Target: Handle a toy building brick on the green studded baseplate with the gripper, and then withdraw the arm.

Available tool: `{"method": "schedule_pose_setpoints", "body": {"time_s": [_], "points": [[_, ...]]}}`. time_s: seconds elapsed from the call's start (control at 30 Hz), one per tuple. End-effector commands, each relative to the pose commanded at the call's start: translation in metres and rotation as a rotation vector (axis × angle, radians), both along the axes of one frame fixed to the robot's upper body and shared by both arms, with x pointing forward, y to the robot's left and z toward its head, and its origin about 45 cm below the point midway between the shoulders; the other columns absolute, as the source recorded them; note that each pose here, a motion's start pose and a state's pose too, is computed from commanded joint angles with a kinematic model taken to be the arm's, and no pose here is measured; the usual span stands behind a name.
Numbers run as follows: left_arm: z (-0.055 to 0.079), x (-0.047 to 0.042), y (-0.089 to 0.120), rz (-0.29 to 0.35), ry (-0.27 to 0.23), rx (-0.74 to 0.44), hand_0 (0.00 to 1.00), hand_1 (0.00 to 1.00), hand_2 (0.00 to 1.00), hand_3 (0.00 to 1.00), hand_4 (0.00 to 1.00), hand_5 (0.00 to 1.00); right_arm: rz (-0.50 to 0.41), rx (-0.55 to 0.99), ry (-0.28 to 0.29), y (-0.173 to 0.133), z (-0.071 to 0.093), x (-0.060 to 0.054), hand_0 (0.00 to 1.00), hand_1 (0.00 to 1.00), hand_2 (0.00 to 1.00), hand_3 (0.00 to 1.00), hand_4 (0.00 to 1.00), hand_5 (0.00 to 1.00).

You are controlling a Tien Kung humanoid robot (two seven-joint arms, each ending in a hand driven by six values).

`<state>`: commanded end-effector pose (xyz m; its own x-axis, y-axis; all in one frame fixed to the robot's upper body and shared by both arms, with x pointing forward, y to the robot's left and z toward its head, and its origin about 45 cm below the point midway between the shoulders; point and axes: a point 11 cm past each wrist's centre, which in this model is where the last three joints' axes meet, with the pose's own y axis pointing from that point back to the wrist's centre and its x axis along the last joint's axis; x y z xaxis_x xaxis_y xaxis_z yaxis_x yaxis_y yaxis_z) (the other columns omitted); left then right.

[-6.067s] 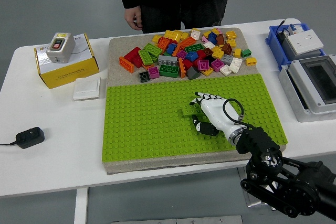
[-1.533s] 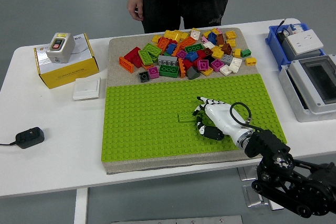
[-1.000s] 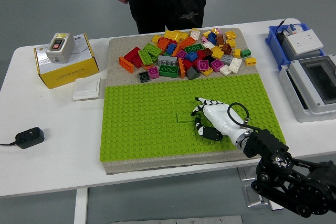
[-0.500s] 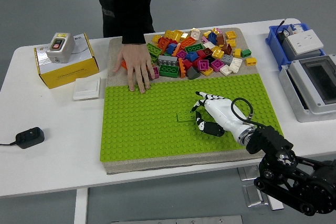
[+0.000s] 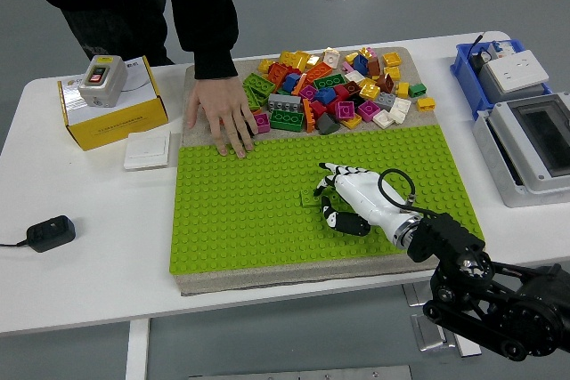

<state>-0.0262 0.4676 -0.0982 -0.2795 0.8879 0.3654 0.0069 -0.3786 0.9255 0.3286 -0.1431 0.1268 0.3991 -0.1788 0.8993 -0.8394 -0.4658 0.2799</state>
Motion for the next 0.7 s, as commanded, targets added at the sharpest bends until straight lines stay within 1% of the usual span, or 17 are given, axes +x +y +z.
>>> {"method": "schedule_pose_setpoints", "body": {"time_s": [0.2,0.7], "points": [[0.0,0.0008,0.0,-0.001,-0.001,0.0,0.682,0.689,0.665,0.733,0.416,0.422,-0.007,-0.029,0.013,-0.0028,-0.0072,0.0015,0.854,0.937,0.981,0.672,0.225,0.386],[0.0,0.0024,0.0,-0.001,-0.005,0.0,0.682,0.689,0.663,0.734,0.416,0.421,0.003,-0.059,0.022,-0.003,-0.0106,-0.0002,0.855,0.935,0.977,0.672,0.217,0.379]]}}
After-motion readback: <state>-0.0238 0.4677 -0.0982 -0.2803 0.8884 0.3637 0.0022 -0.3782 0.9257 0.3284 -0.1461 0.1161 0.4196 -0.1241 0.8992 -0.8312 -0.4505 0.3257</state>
